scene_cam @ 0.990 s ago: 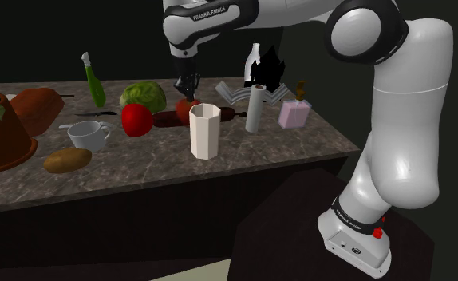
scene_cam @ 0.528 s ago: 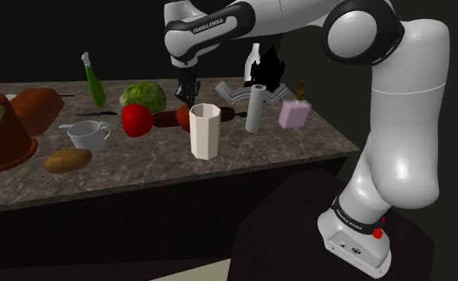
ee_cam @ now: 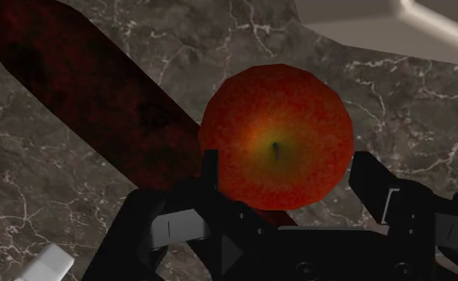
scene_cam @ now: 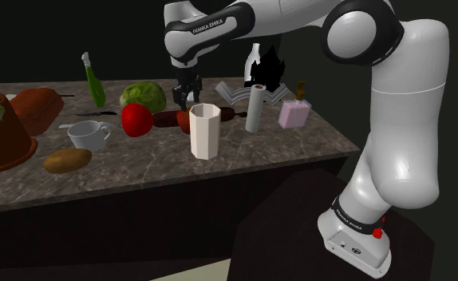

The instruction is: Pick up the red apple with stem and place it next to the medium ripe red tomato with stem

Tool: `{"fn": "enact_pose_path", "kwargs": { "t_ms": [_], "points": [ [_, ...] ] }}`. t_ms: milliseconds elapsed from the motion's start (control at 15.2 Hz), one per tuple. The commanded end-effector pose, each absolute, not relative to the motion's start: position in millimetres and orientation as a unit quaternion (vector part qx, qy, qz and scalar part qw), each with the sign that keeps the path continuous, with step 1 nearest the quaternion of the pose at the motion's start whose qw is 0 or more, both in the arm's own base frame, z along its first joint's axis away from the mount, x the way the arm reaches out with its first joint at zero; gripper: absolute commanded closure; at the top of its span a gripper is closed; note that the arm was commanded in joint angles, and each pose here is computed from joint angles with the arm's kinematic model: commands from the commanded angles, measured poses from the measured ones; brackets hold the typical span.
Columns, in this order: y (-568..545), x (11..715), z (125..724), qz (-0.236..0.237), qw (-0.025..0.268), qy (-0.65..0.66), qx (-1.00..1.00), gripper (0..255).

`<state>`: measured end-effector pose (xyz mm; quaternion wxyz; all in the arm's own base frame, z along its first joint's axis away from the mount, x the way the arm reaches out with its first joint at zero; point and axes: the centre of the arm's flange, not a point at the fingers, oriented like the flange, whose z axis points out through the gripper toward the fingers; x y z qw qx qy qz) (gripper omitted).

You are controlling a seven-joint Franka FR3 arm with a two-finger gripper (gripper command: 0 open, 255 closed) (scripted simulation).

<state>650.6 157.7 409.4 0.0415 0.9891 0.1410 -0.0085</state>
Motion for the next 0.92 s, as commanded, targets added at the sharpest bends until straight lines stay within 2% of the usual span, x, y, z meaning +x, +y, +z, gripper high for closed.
{"fn": "enact_pose_path", "kwargs": {
  "t_ms": [0,132,396,858],
  "points": [
    [158,651,409,-0.008,0.041,0.141,0.989,0],
    [158,651,409,-0.008,0.041,0.141,0.989,0],
    [162,651,459,-0.008,0.041,0.141,0.989,0],
    [162,651,459,-0.008,0.041,0.141,0.989,0]
  ]
}}
